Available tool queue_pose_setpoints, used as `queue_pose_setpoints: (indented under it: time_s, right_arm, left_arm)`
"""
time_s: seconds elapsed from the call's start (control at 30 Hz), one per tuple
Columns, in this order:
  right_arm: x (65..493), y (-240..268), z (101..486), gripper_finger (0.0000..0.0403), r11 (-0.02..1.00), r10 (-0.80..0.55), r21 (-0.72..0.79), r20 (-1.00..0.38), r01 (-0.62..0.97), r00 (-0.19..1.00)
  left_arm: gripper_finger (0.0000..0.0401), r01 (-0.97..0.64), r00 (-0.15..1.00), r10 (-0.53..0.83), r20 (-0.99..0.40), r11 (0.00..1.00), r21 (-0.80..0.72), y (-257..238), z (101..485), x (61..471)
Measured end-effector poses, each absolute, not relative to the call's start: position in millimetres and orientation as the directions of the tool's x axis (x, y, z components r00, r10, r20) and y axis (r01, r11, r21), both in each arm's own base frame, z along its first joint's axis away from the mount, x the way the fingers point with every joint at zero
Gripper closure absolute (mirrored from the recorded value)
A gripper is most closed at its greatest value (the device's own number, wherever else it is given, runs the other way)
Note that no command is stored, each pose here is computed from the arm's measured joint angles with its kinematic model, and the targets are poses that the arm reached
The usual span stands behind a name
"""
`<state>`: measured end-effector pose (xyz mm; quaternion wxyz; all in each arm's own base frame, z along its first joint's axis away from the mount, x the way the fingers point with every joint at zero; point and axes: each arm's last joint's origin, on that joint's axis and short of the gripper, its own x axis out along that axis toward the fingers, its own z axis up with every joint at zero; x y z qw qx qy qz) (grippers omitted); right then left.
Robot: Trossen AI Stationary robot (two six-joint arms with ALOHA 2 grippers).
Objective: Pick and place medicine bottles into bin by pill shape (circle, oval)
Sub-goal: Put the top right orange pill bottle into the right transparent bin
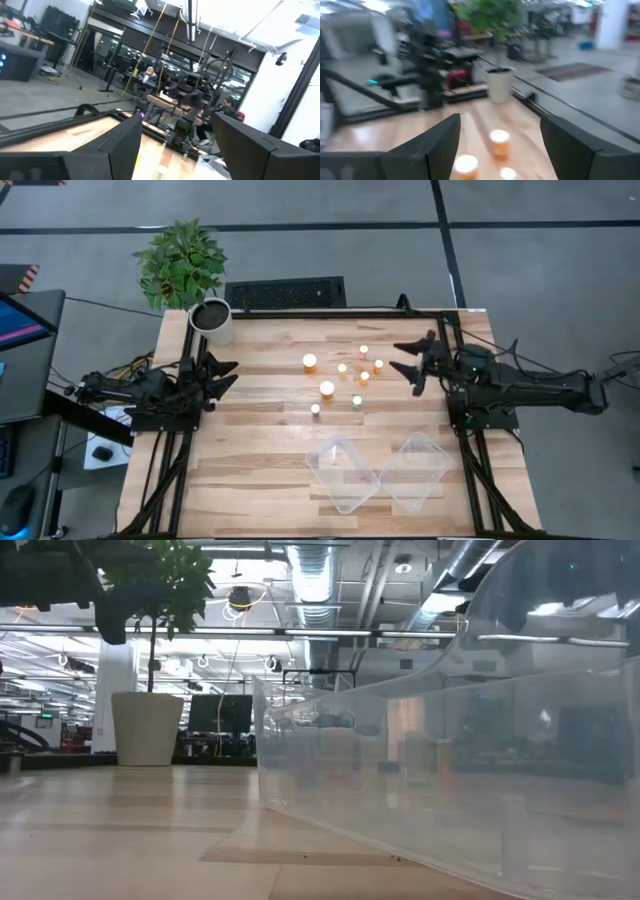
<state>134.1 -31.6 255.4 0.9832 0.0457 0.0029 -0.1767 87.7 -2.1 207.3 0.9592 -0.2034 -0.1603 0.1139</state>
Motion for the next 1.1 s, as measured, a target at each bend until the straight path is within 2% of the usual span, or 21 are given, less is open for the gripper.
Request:
queue_pose_setpoints:
  time_s: [0.17,0.3,0.47,0.8,1.1]
  right_arm:
    - [140,-38,266,0.0117,0.858,-0.495,0.000,-0.265,0.514,0.827]
    - [151,-41,264,0.0117,0.839,-0.517,-0.067,-0.404,0.539,0.754]
    - [170,-46,251,0.0117,0.838,-0.511,-0.094,-0.481,0.538,0.712]
    - [198,-66,208,0.0117,0.782,-0.523,-0.115,-0.655,0.613,0.544]
    - [213,-74,195,0.0117,0.792,-0.496,-0.086,-0.668,0.604,0.555]
  left_arm:
    - [0.0166,-0.139,0.926,0.272,0.263,0.892,-0.431,-2,207,88]
    - [0.0166,-0.161,0.920,0.294,0.260,0.886,-0.434,-2,207,88]
    - [0.0166,-0.206,0.907,0.334,0.255,0.882,-0.423,-1,207,87]
    - [0.0166,-0.251,0.898,0.363,0.250,0.887,-0.388,0,207,87]
    - [0.0166,-0.260,0.897,0.367,0.246,0.889,-0.376,0,207,87]
